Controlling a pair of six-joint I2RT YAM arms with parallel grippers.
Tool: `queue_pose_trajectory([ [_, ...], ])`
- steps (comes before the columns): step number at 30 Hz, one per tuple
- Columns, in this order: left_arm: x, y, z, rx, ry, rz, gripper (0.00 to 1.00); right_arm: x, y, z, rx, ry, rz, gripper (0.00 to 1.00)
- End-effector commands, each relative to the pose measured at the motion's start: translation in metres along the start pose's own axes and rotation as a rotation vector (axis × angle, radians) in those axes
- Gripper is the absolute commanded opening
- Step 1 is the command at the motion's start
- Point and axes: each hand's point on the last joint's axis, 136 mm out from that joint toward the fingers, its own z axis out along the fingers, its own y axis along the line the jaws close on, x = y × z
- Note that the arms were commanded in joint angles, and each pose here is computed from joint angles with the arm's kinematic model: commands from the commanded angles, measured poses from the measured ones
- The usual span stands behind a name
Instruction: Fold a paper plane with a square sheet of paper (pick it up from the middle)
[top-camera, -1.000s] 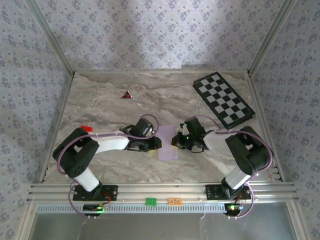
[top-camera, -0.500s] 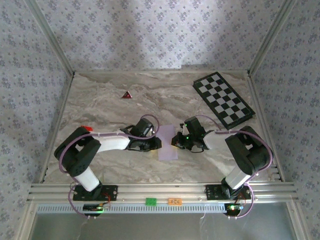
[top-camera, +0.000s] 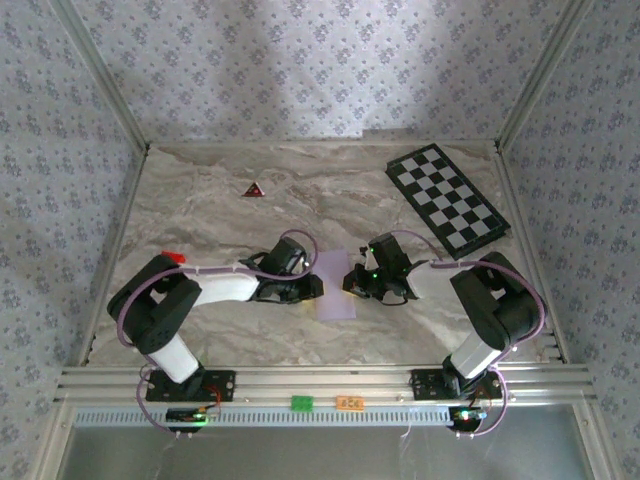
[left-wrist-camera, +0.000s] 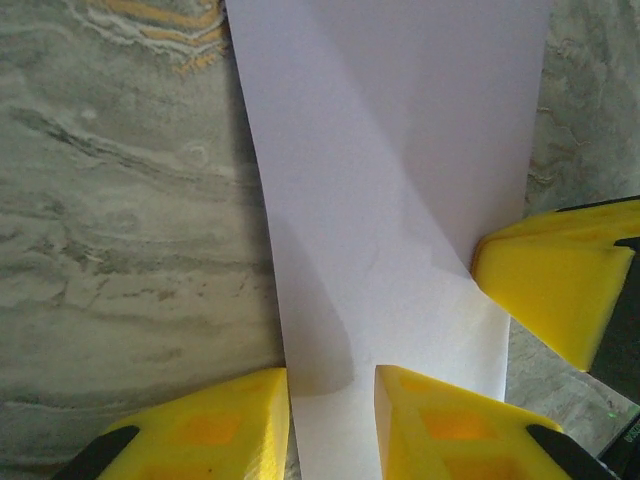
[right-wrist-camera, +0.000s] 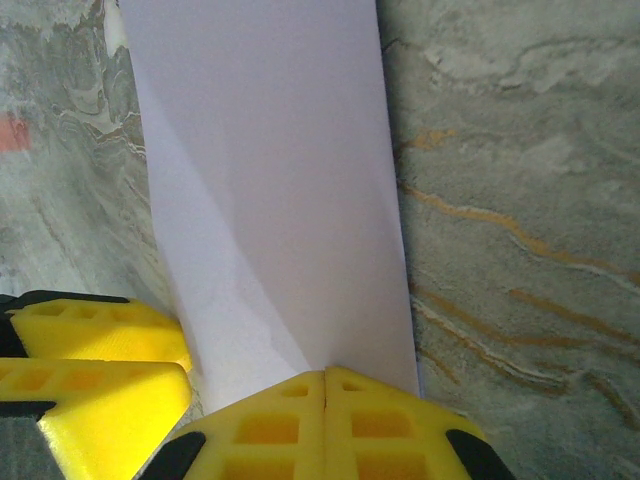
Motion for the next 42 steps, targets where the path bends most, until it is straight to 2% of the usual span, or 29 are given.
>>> queue_pose_trajectory([
  [1, -0.007, -0.013, -0.003, 0.058, -0.046, 0.012, 0.30, 0.023, -0.042, 0.003, 0.151, 0.049, 0.075, 0.06],
  [19, -0.014, -0.030, -0.011, 0.159, -0.087, 0.010, 0.36, 0.023, -0.042, 0.001, 0.157, 0.045, 0.072, 0.06],
  [27, -0.013, -0.024, -0.010, 0.146, -0.084, -0.012, 0.36, 0.022, -0.040, 0.000, 0.153, 0.042, 0.072, 0.06],
  [32, -0.012, -0.019, -0.010, 0.125, -0.085, -0.019, 0.31, 0.019, -0.034, -0.002, 0.128, 0.034, 0.056, 0.07],
  [42, -0.010, -0.017, -0.010, 0.118, -0.074, -0.022, 0.12, 0.007, -0.010, -0.008, 0.038, -0.005, 0.016, 0.13],
])
